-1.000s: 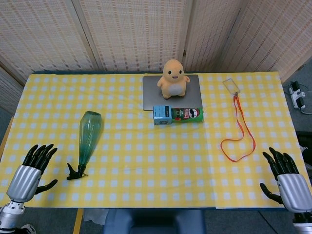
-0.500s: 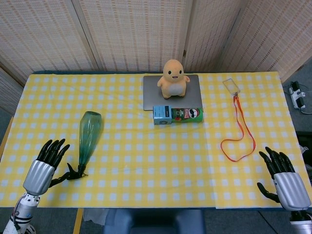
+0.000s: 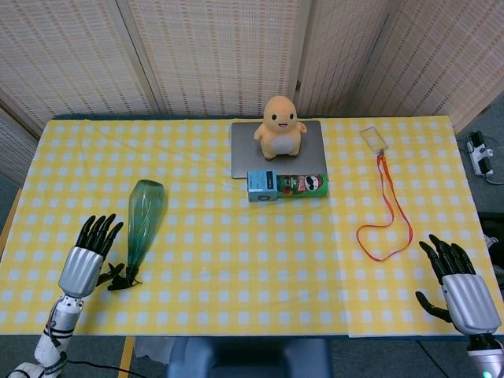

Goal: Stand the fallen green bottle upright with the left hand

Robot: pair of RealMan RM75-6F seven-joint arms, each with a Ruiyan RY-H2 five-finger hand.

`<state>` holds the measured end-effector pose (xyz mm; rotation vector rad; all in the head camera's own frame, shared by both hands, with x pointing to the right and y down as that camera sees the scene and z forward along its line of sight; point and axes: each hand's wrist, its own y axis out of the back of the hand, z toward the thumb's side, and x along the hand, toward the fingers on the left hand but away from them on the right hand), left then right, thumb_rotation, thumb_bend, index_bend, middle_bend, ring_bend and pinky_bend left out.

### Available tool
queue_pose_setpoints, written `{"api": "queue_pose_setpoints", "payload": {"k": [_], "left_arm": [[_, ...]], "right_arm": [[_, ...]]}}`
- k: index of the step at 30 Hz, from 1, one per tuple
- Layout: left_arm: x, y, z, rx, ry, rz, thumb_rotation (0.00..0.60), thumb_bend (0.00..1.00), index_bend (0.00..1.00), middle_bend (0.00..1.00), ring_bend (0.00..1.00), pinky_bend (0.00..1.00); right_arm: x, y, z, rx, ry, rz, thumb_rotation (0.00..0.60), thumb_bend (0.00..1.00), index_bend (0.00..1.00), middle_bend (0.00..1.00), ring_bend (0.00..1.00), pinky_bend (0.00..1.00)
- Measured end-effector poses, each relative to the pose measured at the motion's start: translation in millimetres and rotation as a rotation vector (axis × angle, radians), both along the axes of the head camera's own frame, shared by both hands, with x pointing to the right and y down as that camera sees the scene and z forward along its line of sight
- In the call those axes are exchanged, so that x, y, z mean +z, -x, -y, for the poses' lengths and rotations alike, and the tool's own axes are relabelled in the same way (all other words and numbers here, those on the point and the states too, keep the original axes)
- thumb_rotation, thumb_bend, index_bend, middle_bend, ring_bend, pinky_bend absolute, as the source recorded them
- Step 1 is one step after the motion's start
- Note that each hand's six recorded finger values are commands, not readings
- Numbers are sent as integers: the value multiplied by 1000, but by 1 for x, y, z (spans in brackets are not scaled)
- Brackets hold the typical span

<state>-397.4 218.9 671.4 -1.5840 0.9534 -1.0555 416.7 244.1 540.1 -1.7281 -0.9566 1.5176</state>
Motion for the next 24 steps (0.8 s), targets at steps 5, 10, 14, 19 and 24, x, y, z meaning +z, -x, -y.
{"api": "queue_pose_setpoints", "payload": {"k": [5,10,14,19,24], "left_arm": [[10,5,5,-27,33,37,600,94,30,23,36,16],[19,8,7,-74,92,58,600,94,12,24,34,14],[20,9,14,-123,111,88,600,96,10,24,35,8],[27,17,20,-173,134,142,600,100,4,23,37,8],[34,23,23,-212,166,189,600,99,0,23,37,8]], "right_arm": [[4,1,1,0,20,10,600,323,0,0,0,0],[4,1,1,-2,22,13,600,322,0,0,0,0],[3,2,0,-5,26,21,600,322,0,0,0,0],[2,3,-1,-9,28,32,600,323,0,0,0,0],[2,2,-1,-9,30,37,600,322,0,0,0,0]]}}
